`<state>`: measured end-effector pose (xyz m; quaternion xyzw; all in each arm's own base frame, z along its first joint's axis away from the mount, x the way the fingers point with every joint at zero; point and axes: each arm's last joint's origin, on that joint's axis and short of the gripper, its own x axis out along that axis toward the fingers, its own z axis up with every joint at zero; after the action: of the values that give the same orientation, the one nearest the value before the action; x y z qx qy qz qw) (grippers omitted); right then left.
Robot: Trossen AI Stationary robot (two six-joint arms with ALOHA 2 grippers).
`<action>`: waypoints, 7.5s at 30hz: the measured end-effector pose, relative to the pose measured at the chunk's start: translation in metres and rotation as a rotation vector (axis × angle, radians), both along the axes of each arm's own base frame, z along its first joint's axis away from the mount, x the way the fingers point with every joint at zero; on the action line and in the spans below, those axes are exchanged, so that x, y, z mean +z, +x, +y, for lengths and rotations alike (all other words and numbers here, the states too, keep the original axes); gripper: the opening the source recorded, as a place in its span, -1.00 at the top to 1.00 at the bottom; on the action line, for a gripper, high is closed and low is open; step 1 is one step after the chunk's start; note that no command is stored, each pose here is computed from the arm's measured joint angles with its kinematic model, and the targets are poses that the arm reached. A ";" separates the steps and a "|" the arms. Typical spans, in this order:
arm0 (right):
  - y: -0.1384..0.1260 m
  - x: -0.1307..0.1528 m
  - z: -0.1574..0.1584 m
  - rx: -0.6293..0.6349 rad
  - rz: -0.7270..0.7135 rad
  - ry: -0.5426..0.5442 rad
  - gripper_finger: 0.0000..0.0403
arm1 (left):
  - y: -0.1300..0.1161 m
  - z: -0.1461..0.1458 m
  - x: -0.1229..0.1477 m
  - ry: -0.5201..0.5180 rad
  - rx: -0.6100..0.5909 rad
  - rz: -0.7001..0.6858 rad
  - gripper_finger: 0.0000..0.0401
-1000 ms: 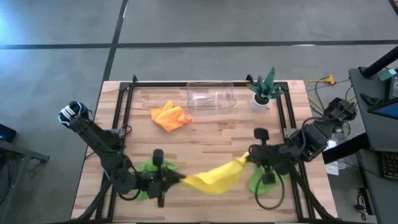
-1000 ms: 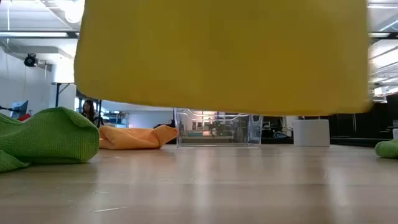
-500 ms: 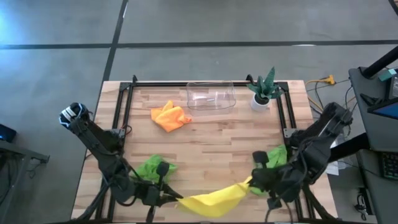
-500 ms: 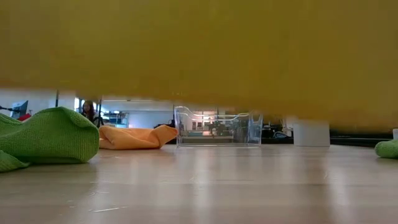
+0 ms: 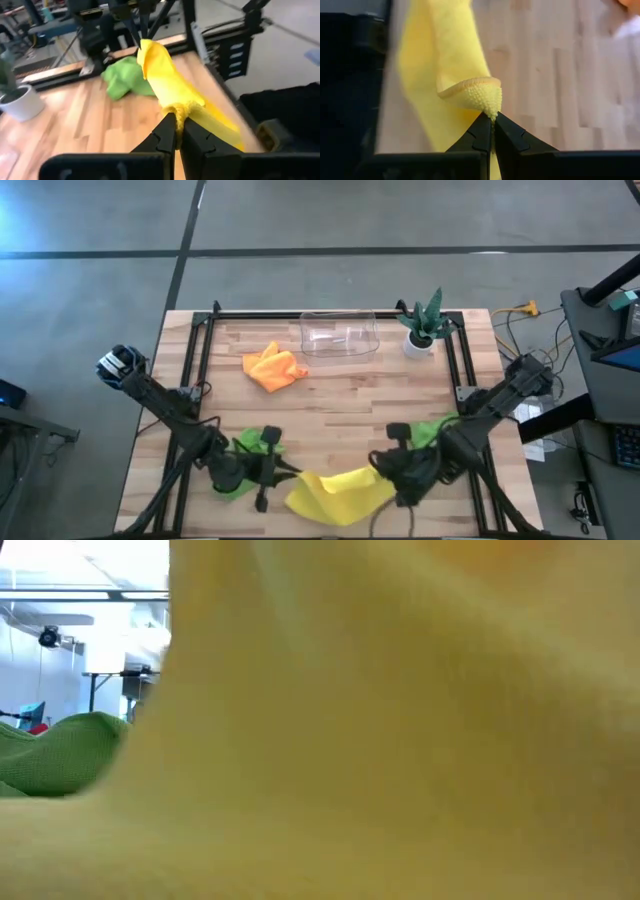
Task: Fold microfiber towels
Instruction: Fold the yellow microfiber towel
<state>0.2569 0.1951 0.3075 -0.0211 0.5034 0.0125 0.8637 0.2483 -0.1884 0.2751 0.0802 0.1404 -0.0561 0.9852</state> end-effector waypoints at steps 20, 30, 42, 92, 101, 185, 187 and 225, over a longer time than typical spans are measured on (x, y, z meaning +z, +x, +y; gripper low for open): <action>0.027 -0.060 -0.129 -0.226 0.133 -0.318 0.96 | 0.006 0.094 -0.049 0.179 0.363 0.240 1.00; 0.034 -0.092 -0.172 -0.264 0.103 -0.361 0.96 | 0.005 0.137 -0.076 0.206 0.510 0.328 1.00; 0.031 -0.113 -0.196 -0.309 0.096 -0.387 0.96 | 0.003 0.165 -0.091 0.199 0.553 0.398 1.00; -0.095 -0.071 -0.181 -0.260 -0.877 0.393 0.59 | 0.020 0.155 -0.022 -0.461 0.146 0.315 0.20; -0.099 -0.012 -0.176 -0.242 -1.035 0.523 0.64 | 0.007 0.120 -0.026 -0.740 0.105 0.498 0.20; -0.018 -0.144 -0.190 -0.883 0.075 0.427 0.66 | 0.055 0.190 -0.065 -0.744 0.256 0.461 0.99; -0.020 -0.146 -0.190 -0.909 0.090 0.435 0.66 | 0.065 0.193 -0.074 -0.755 0.257 0.488 0.99; 0.004 -0.170 -0.186 -0.884 0.177 0.507 0.62 | 0.072 0.199 -0.126 -0.784 0.402 0.685 0.99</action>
<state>0.2609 0.0088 0.1375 0.4047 0.5164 -0.2303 0.7187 0.3207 0.0105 0.1488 -0.3433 0.4339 0.0618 0.8307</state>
